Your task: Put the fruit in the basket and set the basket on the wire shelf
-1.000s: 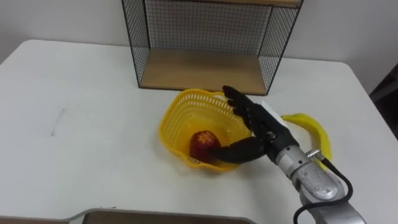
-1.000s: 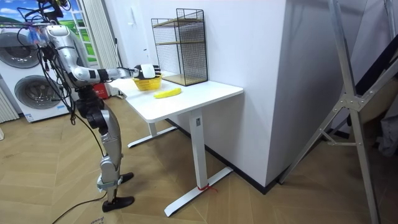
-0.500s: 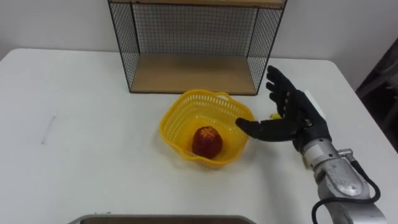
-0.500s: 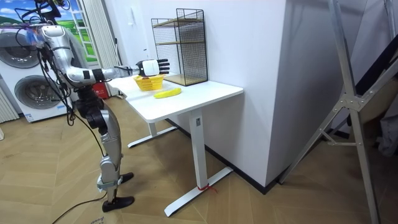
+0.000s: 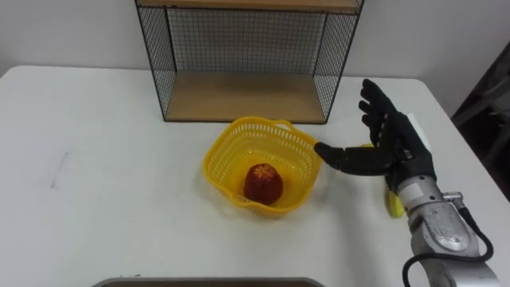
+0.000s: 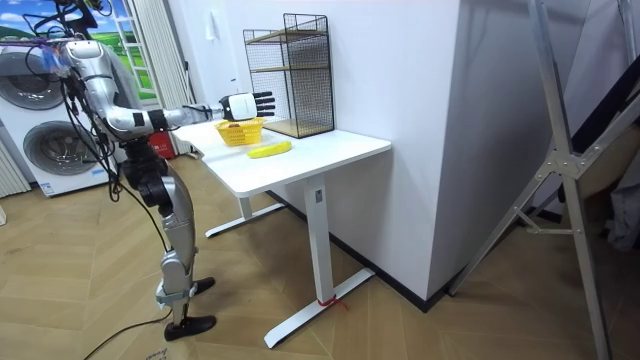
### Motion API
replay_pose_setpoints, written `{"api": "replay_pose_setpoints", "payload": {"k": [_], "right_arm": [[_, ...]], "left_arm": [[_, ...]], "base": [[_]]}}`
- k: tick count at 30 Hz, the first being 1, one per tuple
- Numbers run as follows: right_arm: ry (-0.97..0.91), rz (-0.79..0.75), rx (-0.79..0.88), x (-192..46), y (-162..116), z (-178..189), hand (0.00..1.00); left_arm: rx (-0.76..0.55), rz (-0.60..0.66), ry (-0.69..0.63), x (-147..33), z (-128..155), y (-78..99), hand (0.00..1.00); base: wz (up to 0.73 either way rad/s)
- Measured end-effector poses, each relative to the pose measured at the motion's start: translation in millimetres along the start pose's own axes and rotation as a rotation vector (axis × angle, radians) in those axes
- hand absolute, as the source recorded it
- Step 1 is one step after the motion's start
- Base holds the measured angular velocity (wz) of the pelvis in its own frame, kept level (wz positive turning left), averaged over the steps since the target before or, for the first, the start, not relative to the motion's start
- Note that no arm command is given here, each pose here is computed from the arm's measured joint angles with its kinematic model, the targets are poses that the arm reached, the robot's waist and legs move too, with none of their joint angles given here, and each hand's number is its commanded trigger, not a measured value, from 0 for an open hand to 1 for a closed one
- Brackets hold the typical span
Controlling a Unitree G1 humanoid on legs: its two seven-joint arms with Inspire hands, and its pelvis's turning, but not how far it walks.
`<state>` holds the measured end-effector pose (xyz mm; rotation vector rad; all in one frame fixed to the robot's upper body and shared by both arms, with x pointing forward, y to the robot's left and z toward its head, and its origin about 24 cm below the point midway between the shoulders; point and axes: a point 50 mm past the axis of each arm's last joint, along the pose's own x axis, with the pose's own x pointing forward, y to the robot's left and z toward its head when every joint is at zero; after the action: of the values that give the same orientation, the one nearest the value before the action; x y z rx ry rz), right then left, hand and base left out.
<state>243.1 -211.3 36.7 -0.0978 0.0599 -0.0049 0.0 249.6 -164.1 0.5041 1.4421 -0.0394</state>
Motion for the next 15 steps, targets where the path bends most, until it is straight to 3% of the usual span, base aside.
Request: {"api": "replay_pose_setpoints", "payload": {"k": [15], "right_arm": [[0.07, -0.271, -0.121, -3.7, -41.9, -15.0, 0.0]], "left_arm": [[-0.053, 0.019, -0.033, -1.3, 6.5, 1.3, 0.0]], "base": [[0.01]]}}
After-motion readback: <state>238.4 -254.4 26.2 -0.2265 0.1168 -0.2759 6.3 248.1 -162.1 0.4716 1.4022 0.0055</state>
